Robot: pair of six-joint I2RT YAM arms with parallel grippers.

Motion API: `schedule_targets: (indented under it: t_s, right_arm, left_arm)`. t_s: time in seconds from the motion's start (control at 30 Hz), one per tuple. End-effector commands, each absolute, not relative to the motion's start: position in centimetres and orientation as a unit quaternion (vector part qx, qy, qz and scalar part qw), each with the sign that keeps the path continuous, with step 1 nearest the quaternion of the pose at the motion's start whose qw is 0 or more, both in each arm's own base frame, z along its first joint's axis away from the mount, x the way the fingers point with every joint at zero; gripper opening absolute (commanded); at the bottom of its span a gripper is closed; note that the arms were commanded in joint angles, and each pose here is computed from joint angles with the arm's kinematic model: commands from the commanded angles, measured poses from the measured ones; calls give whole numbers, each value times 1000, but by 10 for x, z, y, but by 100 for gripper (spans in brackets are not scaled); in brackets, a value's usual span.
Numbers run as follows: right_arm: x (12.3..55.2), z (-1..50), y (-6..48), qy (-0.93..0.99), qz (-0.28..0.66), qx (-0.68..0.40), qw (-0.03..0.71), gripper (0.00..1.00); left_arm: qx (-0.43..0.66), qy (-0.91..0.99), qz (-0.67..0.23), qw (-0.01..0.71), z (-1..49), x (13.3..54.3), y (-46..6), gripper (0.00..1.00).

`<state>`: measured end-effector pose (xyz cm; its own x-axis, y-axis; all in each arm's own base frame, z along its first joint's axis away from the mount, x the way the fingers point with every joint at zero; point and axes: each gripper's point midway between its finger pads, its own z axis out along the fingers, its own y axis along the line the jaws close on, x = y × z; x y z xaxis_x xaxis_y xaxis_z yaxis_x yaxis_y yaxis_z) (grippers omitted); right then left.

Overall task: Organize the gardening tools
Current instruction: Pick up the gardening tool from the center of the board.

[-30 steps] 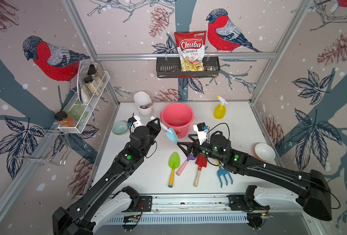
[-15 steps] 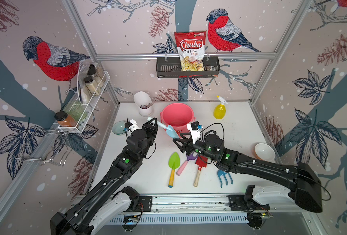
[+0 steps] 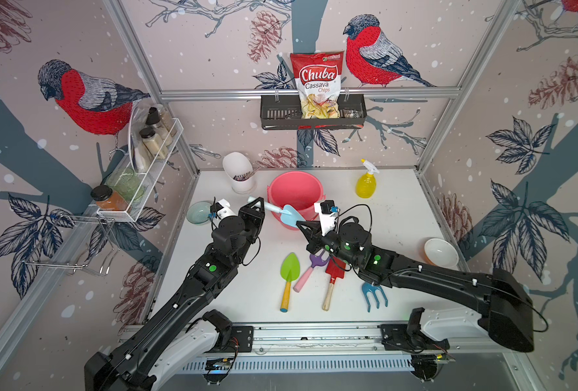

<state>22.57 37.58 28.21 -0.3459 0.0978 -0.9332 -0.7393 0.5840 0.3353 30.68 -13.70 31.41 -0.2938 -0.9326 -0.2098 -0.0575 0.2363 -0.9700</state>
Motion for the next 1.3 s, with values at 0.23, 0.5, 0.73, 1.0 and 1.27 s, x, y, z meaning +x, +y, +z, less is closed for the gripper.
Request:
schedule_targets:
  t_s: [0.23,0.5,0.73,1.0,1.27]
  right_arm:
    - [240,309,340,748,313,-224,541,0]
    - [269,343,285,795,194,-238,524,0]
    - [267,355,278,820,172,-263,478,0]
    - [247,358,290,831,170,-310,430,0]
    - [230,362,292,831,171,-338,407,0]
  left_arm:
    - [-217,697,-428,533,361,304,-153,64]
    - [114,744,-213,623,386,301,-173,68]
    - [325,704,-54,629,365,285,-193,76]
    - [415,643,7,644,352,267,-204,73]
    - [456,601,15,656,347,255,-210,73]
